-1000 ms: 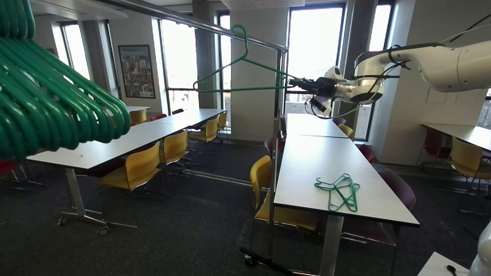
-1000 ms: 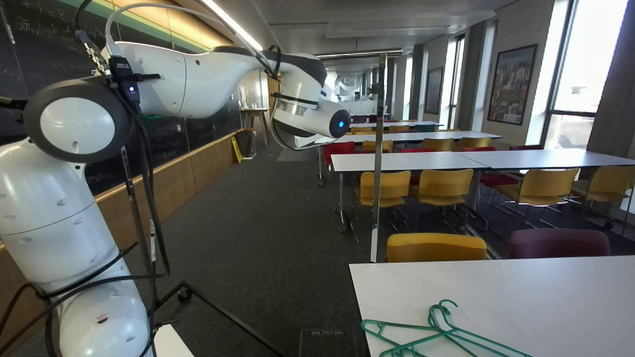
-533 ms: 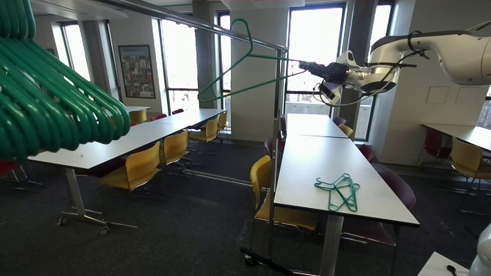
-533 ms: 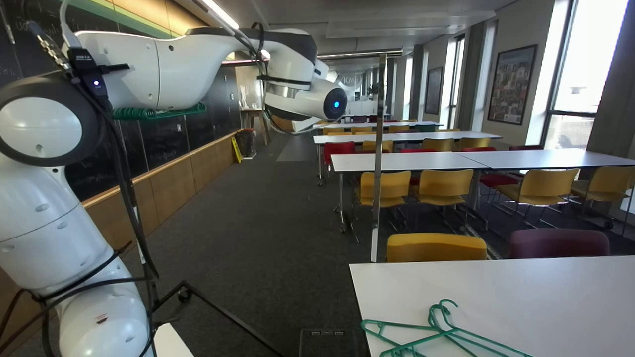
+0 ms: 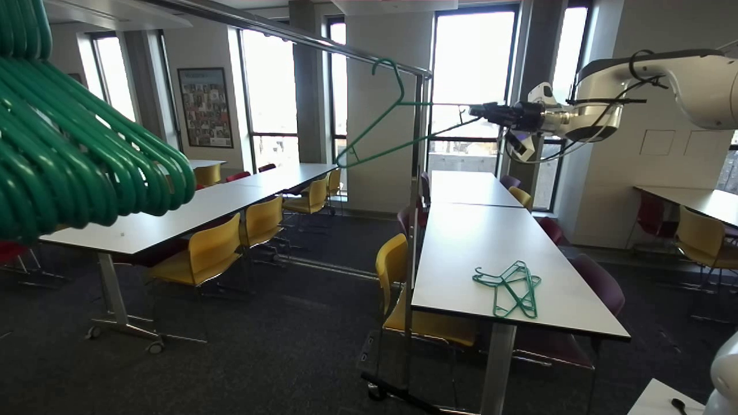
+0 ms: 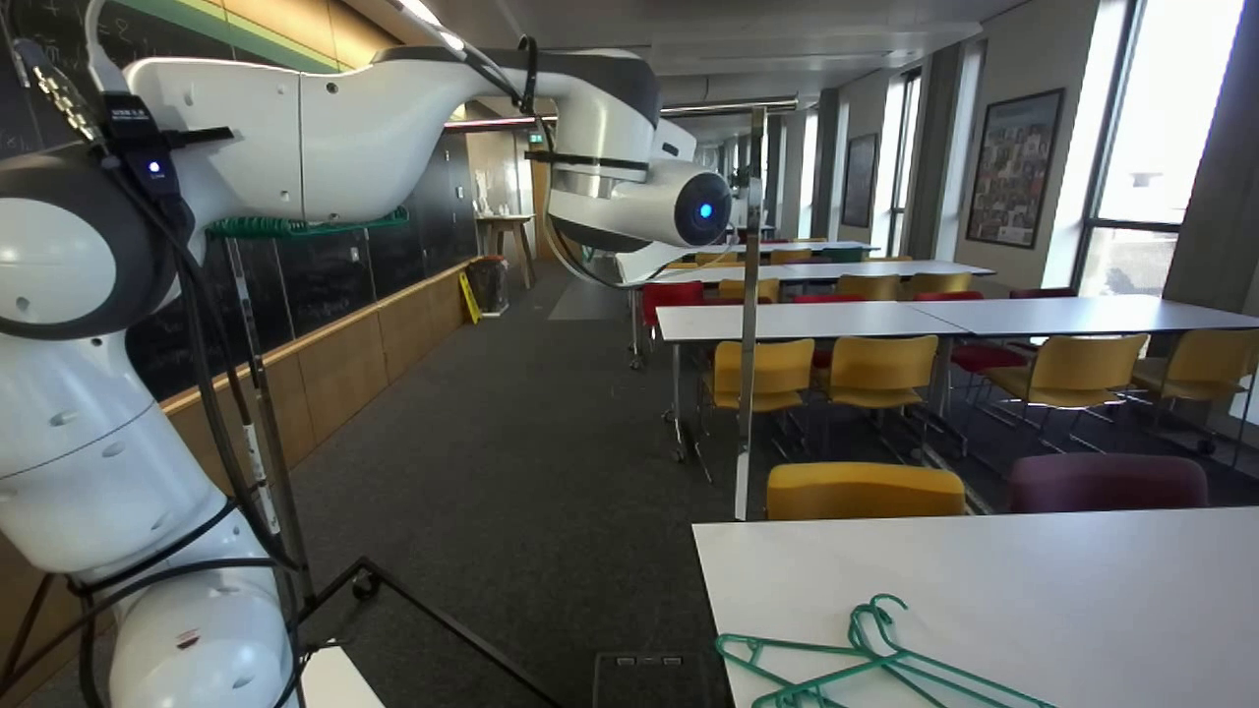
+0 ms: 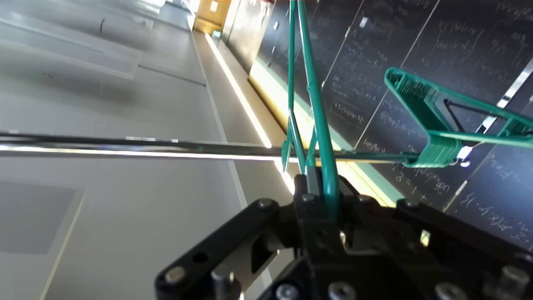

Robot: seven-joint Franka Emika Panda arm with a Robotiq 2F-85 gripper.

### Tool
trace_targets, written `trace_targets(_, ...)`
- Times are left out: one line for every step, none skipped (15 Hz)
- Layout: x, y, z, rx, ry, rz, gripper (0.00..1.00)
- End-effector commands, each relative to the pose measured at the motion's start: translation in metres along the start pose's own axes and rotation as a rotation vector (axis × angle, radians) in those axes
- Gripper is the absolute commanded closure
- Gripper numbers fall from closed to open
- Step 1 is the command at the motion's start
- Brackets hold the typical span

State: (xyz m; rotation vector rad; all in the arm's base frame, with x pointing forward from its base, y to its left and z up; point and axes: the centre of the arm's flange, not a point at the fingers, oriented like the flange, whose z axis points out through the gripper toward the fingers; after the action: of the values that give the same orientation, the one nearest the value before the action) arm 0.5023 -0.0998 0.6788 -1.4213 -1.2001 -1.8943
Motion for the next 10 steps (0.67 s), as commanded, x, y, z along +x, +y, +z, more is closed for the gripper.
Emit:
trace_targets(-0.021,-0.010,-0.035,0.089,-0.182,0.036,0.98)
trace_targets(-0.031,-0.011,-0.045,0.112,-0.247,0.048,0.98)
trace_targets(-0.039,-0.013,-0.054,0.141,-0.310,0.066,0.98)
trace_targets(-0.046,-0.013,-0.065,0.171,-0.370,0.092,0.98)
trace_targets(-0.052,-0.015,-0.075,0.199,-0.428,0.117,0.98)
trace_targets(-0.057,-0.017,-0.086,0.230,-0.483,0.149,0.98)
trace_targets(-0.061,-0.018,-0.096,0.256,-0.540,0.179,0.98)
trace_targets(-0.063,-0.020,-0.106,0.282,-0.592,0.213,0.98)
trace_targets(-0.066,-0.021,-0.115,0.302,-0.649,0.241,0.98)
trace_targets(-0.069,-0.022,-0.124,0.321,-0.703,0.271,0.98)
